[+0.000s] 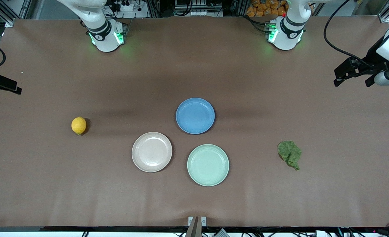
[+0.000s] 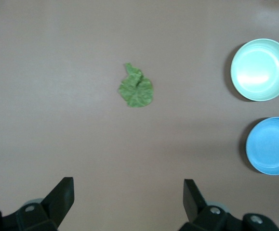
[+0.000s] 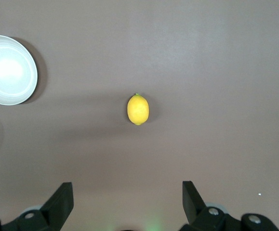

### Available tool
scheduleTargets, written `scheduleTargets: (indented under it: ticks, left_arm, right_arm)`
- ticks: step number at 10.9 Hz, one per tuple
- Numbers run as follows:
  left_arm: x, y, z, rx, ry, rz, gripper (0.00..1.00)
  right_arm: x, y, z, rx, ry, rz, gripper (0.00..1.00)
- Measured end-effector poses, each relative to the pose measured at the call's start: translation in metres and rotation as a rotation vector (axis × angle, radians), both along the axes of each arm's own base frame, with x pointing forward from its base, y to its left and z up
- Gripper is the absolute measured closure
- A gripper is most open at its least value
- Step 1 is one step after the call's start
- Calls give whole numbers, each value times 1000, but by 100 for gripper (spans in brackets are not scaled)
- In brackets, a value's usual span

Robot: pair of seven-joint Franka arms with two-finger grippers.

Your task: Pick lemon and lettuce from plates

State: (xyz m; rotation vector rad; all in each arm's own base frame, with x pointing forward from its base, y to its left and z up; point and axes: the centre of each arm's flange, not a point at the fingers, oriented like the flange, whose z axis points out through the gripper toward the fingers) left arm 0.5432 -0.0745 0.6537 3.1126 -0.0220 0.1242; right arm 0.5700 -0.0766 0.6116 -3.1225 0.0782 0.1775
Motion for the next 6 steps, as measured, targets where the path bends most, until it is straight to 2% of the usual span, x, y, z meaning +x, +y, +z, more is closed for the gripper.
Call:
scheduleTargets:
  ticks: [2, 6]
  left_arm:
    - [-1, -4, -2, -7, 5, -5, 0]
    - [0, 0, -2, -7, 5, 3, 0]
  right_arm:
    - [-1, -4, -6, -1, 10, -11, 0]
    - [2, -11, -13, -9, -4, -47, 0]
